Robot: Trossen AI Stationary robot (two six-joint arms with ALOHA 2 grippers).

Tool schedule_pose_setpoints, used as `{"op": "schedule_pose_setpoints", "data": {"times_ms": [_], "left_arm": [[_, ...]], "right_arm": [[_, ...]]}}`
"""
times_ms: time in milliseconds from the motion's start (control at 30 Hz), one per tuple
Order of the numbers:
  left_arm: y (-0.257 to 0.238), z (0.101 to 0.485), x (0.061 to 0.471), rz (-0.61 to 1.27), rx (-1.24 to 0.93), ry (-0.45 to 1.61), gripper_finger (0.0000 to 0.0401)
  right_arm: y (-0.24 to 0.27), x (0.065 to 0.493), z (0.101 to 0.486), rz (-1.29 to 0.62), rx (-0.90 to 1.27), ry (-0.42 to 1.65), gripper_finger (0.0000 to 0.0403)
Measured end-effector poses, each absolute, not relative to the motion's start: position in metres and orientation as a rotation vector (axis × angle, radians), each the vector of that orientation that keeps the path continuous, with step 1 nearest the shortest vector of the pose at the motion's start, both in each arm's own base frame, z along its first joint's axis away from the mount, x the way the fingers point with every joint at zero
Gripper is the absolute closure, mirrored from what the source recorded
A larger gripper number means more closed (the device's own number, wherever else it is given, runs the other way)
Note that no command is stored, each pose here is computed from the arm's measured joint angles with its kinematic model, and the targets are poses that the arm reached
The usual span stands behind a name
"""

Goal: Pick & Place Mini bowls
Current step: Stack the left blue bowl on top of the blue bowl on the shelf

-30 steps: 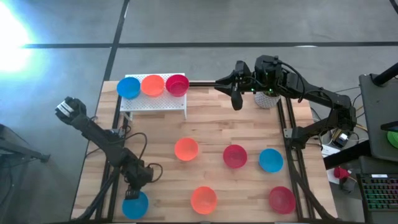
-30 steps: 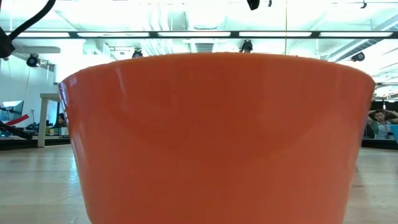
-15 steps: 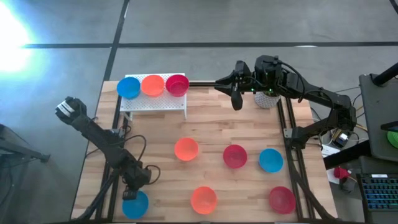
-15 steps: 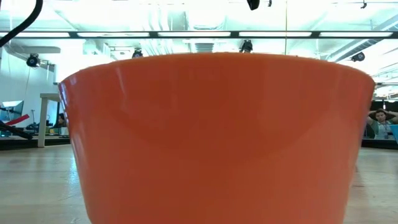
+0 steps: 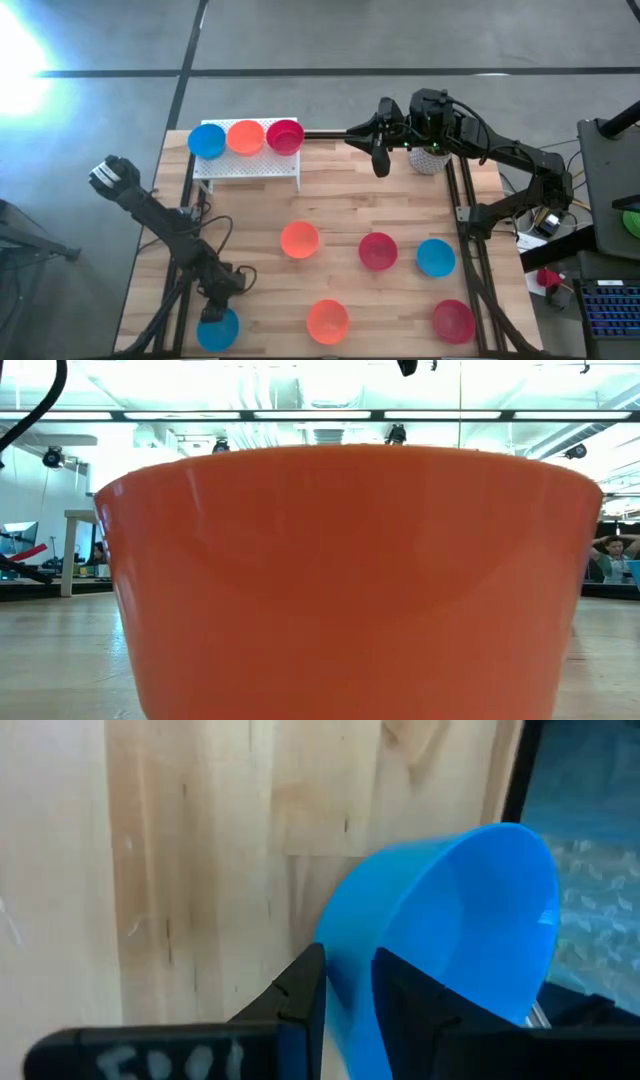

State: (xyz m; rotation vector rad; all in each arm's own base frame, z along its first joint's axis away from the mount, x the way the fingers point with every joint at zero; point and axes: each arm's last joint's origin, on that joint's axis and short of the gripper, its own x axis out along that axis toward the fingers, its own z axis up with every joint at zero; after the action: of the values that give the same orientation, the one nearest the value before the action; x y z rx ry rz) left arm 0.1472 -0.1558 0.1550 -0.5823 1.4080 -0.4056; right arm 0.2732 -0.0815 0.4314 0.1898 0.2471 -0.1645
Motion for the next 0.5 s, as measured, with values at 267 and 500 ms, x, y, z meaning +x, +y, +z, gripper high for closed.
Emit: {"op": "schedule_pose_setpoints", "data": {"times_ms": [267,500], "left_arm": [[-0.1549,0.1533,0.1463,-0.415,-0.564,1.408,0.0351],[-0.1539,0.1522,0.1451,-0.406,-0.559,1.426,0.0398]], "right_arm": [[-0.0815,0.2732,0.4315,-0.165,0.194,0.247,0.028],[-0.0815,0.2732,0.4314,-0.167,0.21,0.246,0.028]]}}
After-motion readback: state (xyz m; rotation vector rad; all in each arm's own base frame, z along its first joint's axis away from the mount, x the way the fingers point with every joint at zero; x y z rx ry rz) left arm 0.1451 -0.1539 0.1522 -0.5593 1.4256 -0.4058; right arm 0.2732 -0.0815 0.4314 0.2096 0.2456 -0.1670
